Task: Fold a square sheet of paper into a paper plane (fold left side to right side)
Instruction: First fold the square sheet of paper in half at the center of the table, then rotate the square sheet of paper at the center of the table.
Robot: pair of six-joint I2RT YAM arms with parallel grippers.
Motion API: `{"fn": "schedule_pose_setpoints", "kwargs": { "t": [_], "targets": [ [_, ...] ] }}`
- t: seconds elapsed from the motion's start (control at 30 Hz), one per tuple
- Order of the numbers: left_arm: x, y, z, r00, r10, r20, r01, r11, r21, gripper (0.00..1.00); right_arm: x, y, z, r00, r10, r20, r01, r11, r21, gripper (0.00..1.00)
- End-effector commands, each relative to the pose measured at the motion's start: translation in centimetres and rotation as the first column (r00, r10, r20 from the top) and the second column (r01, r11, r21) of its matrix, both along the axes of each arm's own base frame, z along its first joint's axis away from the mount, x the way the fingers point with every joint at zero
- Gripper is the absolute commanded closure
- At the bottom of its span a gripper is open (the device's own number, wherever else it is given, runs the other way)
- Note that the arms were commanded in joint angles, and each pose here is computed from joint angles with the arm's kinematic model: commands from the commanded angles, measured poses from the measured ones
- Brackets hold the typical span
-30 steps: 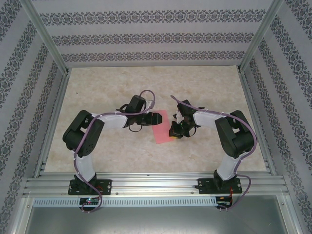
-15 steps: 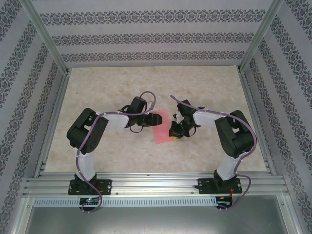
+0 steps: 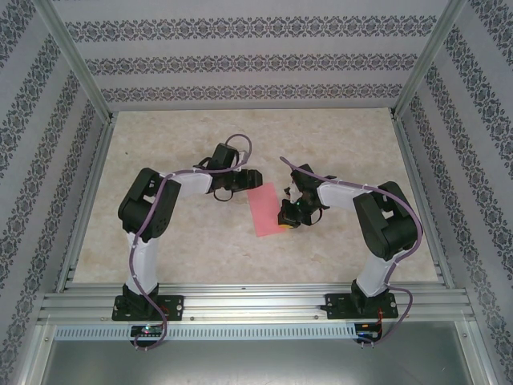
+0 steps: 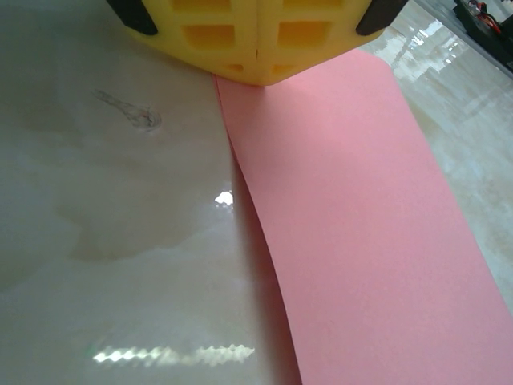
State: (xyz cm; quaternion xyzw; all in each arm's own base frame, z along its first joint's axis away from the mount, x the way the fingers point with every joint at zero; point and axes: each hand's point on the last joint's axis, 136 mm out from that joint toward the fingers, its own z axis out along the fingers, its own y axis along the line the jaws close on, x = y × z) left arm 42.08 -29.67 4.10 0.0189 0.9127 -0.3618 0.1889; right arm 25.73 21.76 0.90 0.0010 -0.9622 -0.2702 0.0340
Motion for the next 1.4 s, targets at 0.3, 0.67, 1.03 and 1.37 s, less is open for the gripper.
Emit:
{"fn": "schedule_pose_setpoints", "kwargs": {
  "t": [0.3,0.67,1.03,1.37],
  "targets": [
    [1.2,3.4,8.2,0.989,0.026,0.145,-0.031,0.999,0.037,0.36,1.2,-0.7,2.2,0.993,0.029,0.117,-0.020,0.997,-0.075,0.81],
    [-7.7,5.5,7.3,0.994,0.062,0.086,-0.060,0.998,-0.026,0.36,2.1,-1.0,3.3,0.986,0.024,0.163,-0.004,0.993,-0.119,0.63],
    [-10.7,6.6,5.4,0.996,0.074,0.055,-0.073,0.997,-0.013,0.36,1.4,0.2,1.1,0.995,-0.003,0.104,0.017,0.991,-0.132,0.54],
    [-11.5,6.8,5.8,0.998,0.024,0.064,-0.026,1.000,0.018,0.36,0.4,0.2,0.3,0.992,-0.042,0.118,0.067,0.974,-0.217,0.46]
  ]
}}
